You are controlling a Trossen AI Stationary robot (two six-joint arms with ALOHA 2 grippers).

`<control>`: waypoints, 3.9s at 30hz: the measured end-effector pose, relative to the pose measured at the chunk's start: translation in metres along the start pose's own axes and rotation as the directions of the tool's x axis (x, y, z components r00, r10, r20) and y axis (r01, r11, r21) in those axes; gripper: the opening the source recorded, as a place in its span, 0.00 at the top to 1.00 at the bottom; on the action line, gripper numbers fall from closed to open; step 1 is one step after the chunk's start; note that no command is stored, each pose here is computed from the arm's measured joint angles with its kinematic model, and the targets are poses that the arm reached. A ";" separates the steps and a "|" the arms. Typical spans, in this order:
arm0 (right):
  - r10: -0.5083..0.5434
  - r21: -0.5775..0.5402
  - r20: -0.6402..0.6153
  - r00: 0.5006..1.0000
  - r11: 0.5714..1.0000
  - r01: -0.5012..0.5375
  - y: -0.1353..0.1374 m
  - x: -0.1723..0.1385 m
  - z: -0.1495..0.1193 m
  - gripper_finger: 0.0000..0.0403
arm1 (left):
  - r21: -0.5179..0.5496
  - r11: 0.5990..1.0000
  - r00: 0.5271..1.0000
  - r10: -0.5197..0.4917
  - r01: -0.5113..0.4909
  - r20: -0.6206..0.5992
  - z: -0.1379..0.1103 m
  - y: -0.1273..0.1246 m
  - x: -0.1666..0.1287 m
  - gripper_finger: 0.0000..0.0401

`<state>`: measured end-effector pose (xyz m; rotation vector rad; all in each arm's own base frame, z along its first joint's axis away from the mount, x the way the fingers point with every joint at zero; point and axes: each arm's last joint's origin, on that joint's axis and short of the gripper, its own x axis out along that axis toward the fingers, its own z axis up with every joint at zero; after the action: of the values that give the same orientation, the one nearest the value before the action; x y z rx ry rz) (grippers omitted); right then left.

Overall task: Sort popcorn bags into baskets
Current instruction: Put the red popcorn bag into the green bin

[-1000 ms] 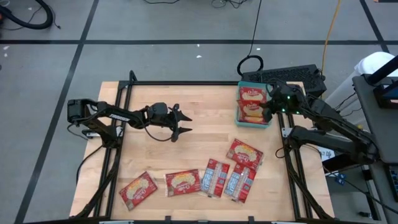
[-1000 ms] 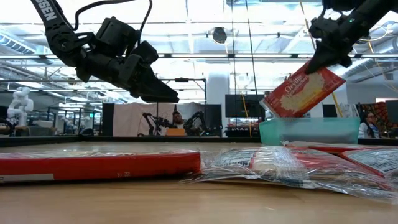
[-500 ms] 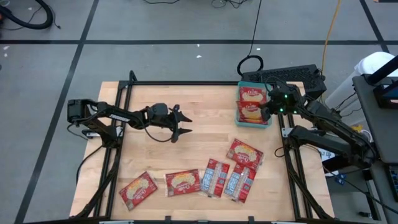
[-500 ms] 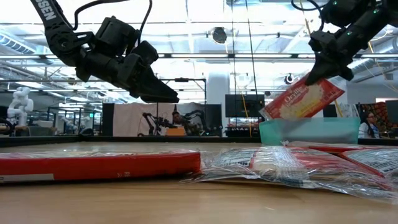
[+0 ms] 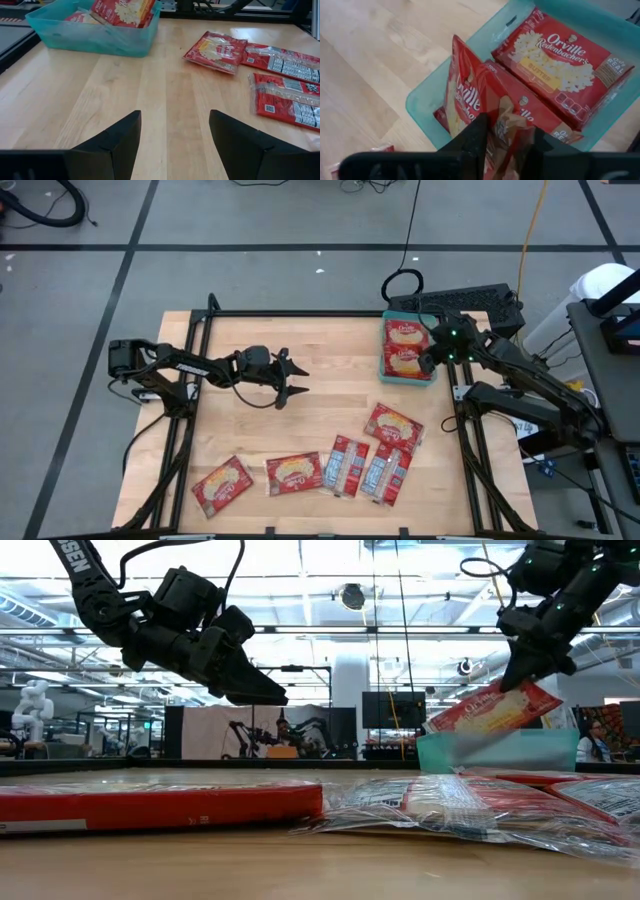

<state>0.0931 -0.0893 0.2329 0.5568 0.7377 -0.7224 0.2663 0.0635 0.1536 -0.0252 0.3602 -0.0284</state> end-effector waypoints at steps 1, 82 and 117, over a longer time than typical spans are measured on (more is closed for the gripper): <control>-0.005 0.001 -0.006 1.000 1.000 0.005 0.000 0.001 0.000 0.80 | 0.000 1.000 1.000 0.000 0.000 0.000 0.000 0.000 0.000 0.40; 0.566 -0.535 0.315 0.761 0.769 -0.350 0.106 0.045 -0.048 0.85 | -0.265 0.947 0.856 -0.283 0.180 -0.431 -0.046 -0.171 -0.017 0.40; 0.615 -0.623 0.350 0.706 0.716 -0.315 0.106 0.046 -0.057 0.85 | -0.141 0.979 0.880 -0.194 0.146 -0.434 -0.068 -0.201 -0.020 0.85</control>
<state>0.1739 -0.0021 0.1838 0.0088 0.1969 -0.1228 0.2194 -0.1384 0.1032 -0.1562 0.8212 -0.1928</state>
